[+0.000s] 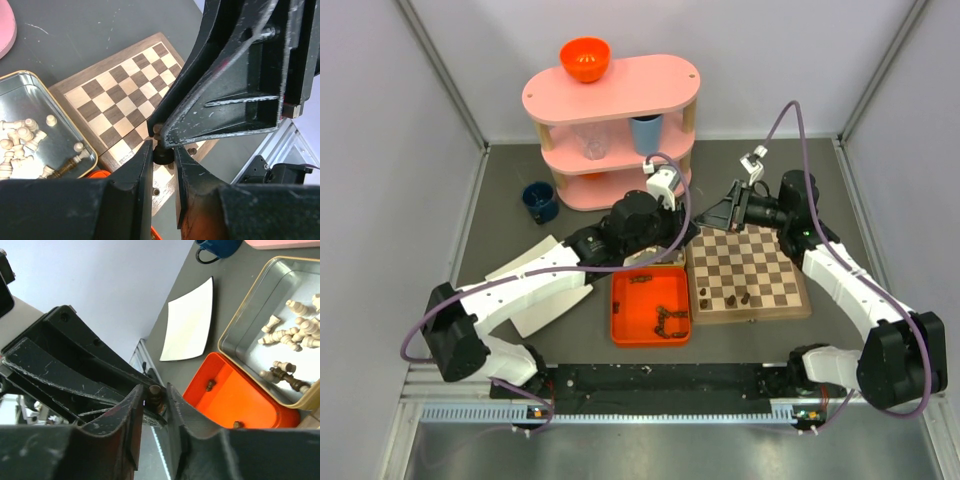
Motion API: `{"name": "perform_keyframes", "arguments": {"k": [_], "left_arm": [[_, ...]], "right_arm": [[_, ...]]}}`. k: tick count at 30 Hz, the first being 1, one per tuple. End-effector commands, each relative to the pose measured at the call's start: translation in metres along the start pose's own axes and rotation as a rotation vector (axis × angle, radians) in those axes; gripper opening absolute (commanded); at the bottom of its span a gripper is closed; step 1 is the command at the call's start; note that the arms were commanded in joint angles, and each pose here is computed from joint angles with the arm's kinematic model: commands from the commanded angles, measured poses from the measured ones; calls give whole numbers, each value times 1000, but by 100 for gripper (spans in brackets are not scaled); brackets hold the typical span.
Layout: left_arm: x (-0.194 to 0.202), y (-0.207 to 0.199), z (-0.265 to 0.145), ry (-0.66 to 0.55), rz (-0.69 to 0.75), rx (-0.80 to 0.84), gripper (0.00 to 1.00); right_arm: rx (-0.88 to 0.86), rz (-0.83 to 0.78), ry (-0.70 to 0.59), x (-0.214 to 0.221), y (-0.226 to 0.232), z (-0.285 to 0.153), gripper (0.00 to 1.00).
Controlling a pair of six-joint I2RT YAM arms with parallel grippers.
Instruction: Set up the chess pieces on the board
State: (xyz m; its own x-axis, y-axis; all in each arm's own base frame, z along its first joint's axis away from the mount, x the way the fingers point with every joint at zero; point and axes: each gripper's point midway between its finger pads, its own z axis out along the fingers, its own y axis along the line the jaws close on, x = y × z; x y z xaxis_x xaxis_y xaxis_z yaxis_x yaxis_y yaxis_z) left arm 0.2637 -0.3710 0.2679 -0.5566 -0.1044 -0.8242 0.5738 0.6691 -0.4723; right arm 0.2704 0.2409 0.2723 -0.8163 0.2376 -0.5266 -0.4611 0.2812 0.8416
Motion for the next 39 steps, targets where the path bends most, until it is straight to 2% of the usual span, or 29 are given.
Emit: {"name": "perform_keyframes", "arguments": {"k": [1, 2, 3, 5, 6, 7, 8, 9, 10, 13, 16, 19, 20, 22, 23, 26, 34, 39], "left_arm": [[-28, 3, -11, -79, 100, -15, 5], [-22, 7, -13, -66, 122, -12, 4], [-22, 10, -16, -71, 148, -2, 4], [-13, 5, -27, -51, 241, 85, 3], [-13, 9, -31, -48, 269, 104, 2], [-13, 1, -43, -53, 342, 173, 1], [-5, 7, -47, -40, 377, 194, 1], [-2, 6, -53, -36, 415, 227, 2], [-1, -4, -66, -45, 475, 307, 2], [17, -3, -80, 12, 546, 411, 3], [32, -8, -85, 85, 547, 492, 3], [43, -17, -84, 139, 518, 571, 2], [44, -22, -86, 147, 516, 607, 2], [46, -24, -82, 166, 500, 623, 2], [48, -25, -81, 175, 493, 632, 2], [49, -26, -78, 189, 475, 641, 2], [46, -23, -72, 181, 467, 610, 1], [44, -18, -67, 177, 465, 573, 1]], "right_arm": [[-44, -86, 7, 0, 14, -6, 33], [-48, -121, 16, 1, 15, -6, 39], [-56, -149, 22, 2, 17, -7, 54], [-90, -236, 45, 4, 23, -11, 68], [-96, -253, 65, 8, 24, -12, 81], [-128, -288, 94, 11, 30, -14, 87], [-150, -359, 109, 14, 31, -16, 99], [-159, -370, 126, 18, 31, -17, 99], [-180, -380, 145, 23, 32, -19, 99], [-260, -422, 183, 32, 39, -22, 99], [-291, -422, 232, 42, 40, -18, 99], [-302, -440, 283, 55, 45, -9, 94], [-303, -439, 291, 57, 47, -7, 88], [-302, -428, 305, 58, 47, -2, 79], [-298, -413, 313, 59, 47, -1, 70], [-293, -382, 334, 60, 44, 3, 60], [-284, -375, 358, 66, 41, 8, 56], [-297, -368, 382, 71, 43, 12, 45]]}}
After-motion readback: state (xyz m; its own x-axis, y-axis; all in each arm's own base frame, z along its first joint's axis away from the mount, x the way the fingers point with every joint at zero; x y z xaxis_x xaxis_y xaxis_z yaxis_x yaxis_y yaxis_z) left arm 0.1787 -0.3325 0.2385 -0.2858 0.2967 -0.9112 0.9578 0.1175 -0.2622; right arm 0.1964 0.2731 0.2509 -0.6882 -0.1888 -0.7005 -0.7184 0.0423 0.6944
